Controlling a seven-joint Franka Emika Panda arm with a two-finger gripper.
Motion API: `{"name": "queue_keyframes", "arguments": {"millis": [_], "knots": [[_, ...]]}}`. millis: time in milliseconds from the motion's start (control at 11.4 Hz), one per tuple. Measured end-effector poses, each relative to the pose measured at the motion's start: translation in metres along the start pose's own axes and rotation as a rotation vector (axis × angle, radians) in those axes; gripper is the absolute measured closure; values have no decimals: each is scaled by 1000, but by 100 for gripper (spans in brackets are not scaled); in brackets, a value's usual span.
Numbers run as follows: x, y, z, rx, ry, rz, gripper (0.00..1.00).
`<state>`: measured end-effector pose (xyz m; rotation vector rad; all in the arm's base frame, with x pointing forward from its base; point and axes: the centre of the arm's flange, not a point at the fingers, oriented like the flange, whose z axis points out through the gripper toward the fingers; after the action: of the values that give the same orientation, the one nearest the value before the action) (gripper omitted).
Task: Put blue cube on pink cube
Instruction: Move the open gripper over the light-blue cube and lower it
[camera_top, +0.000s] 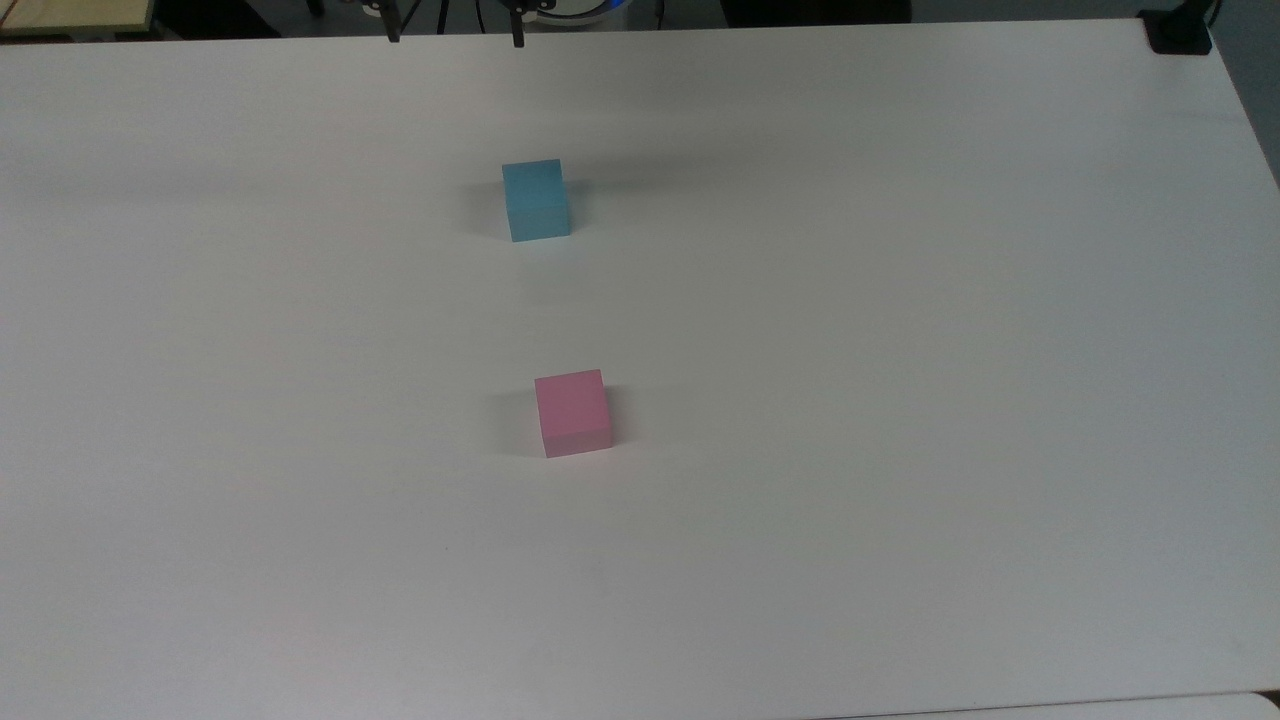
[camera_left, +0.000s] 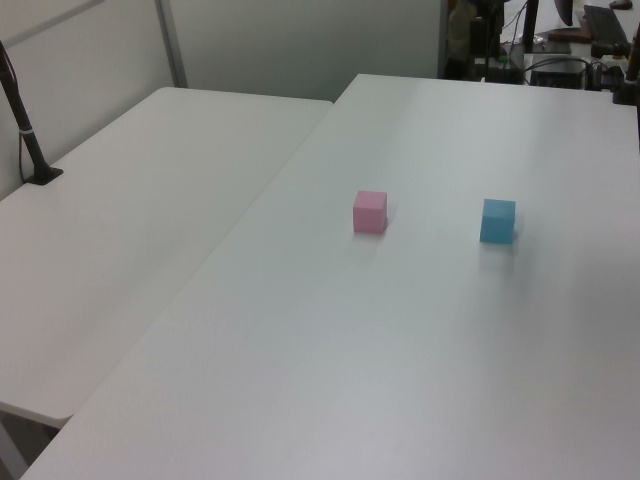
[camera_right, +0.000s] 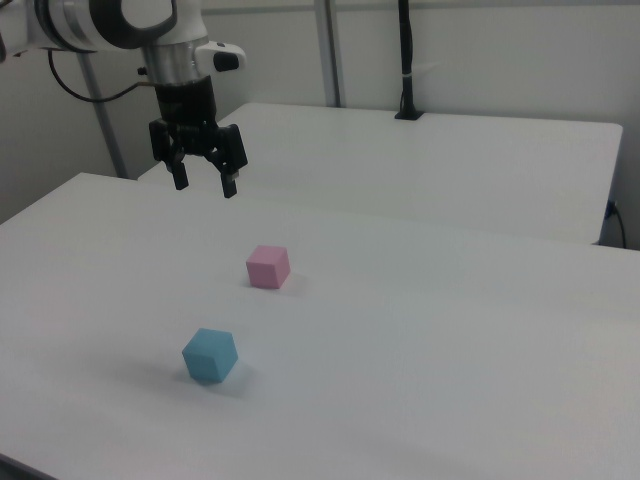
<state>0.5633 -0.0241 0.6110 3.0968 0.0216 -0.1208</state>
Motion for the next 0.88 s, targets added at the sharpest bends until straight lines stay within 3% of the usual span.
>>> {"name": "queue_keyframes", "arguments": {"millis": [263,876], "knots": [[13,-2,9,-3,65,-6,0],[24,-1,50,-3,74,-5,0]]}}
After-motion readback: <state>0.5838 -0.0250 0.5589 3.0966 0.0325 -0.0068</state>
